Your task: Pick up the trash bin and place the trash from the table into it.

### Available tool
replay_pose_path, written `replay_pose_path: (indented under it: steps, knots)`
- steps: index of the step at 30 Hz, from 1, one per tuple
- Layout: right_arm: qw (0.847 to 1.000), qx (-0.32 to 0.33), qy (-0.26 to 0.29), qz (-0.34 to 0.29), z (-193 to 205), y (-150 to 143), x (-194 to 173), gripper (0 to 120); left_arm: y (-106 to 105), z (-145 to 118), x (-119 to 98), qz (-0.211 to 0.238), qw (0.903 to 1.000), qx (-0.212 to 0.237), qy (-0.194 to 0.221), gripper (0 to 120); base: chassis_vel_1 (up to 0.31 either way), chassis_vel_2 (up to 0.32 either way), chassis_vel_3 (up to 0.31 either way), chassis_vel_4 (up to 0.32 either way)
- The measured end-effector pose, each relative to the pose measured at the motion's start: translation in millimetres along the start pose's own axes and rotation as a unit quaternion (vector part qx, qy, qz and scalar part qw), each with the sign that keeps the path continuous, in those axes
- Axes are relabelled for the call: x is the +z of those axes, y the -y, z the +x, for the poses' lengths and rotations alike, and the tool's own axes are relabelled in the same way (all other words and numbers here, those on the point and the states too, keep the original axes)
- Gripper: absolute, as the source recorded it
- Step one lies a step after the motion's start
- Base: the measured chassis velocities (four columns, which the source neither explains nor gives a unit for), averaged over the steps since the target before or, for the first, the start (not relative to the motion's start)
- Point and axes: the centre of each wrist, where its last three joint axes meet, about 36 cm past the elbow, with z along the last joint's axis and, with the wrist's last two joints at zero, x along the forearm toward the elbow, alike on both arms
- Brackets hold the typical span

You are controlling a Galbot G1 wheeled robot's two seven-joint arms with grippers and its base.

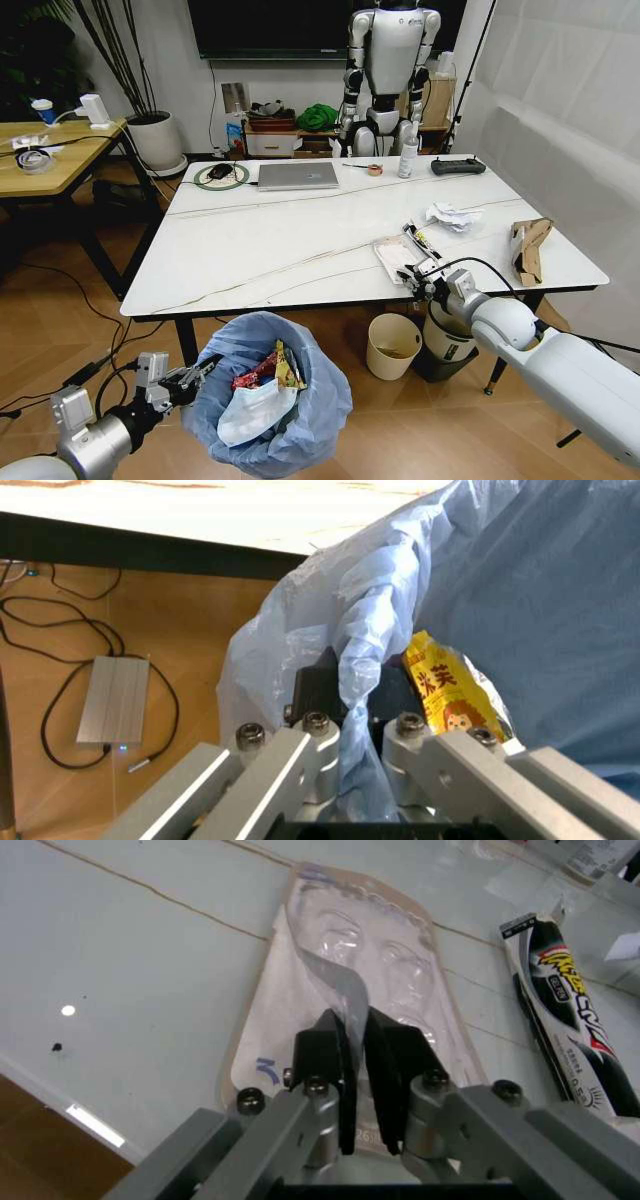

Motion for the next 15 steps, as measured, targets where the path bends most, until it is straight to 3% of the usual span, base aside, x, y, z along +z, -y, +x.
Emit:
replay_pose_path:
  steps: [2, 15]
  knots:
    - [1.000, -0.003, 0.003, 0.000, -1.0, -0.3, -0.3, 0, 0.2, -0.1, 0.4, 0.001, 1.0000, 0.000, 0.000, 0, 0.000, 0.000, 0.000, 0.000]
    - [0.999, -0.017, 0.051, -0.005, 6.0, 5.5, -8.3, 0, 3.5, 1.2, 2.1, 0.003, 1.0000, 0.003, -0.003, 0, 0.000, 0.000, 0.000, 0.000]
